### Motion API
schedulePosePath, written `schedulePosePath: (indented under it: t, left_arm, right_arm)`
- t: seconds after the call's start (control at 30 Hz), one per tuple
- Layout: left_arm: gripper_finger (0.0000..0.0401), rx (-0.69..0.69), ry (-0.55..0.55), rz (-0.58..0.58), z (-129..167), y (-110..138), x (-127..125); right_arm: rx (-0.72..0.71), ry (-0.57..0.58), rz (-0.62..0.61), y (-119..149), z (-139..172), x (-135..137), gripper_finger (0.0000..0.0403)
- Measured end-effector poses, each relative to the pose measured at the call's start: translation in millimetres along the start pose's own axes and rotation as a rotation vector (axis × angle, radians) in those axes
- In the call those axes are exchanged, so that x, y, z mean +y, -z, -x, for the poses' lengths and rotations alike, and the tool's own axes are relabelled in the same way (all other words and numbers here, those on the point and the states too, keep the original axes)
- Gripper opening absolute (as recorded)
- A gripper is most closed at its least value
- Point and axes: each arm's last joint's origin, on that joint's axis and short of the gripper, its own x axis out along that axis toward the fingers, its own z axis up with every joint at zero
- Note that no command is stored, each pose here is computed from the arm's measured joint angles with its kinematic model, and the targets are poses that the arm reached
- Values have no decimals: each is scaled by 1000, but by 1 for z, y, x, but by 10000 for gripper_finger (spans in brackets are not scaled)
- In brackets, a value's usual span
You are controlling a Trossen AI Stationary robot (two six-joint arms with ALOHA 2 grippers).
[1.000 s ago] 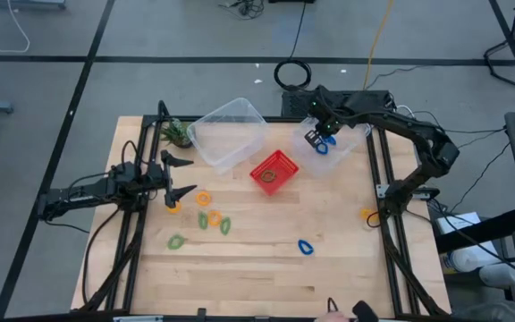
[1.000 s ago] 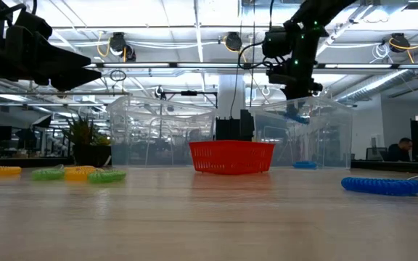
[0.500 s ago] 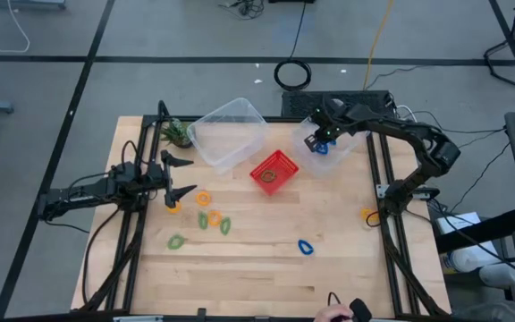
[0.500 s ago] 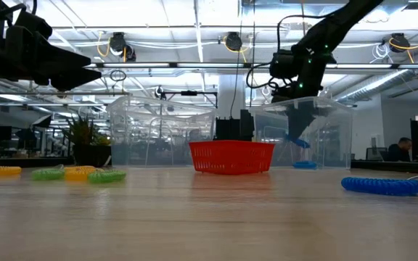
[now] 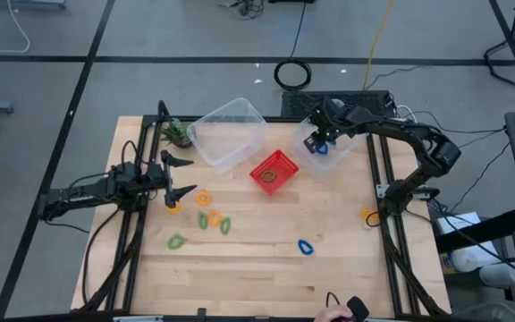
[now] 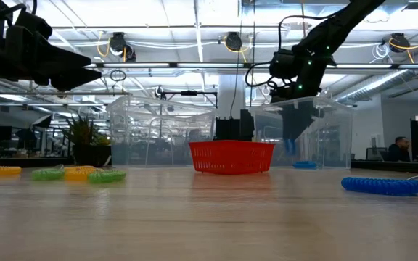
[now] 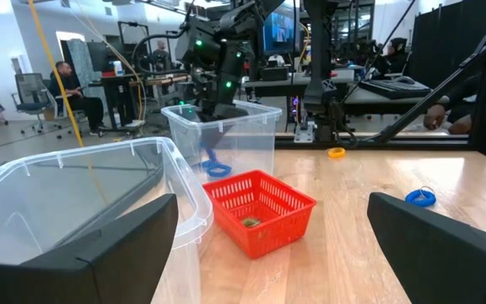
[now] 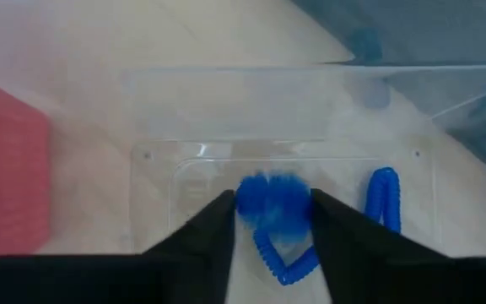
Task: Sort spring keychains
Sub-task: Put the blue spring keychain into the right transparent bin
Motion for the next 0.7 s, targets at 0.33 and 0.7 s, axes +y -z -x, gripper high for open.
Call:
schedulePosePath:
  t: [0.33, 0.7]
  left_arm:
    - [395, 0, 0, 0, 0, 0, 0]
    - [395, 0, 0, 0, 0, 0, 0]
  right_arm:
    - [-20, -5, 6, -2, 2, 0, 249]
    - [-136, -27, 74, 1, 45, 6, 253]
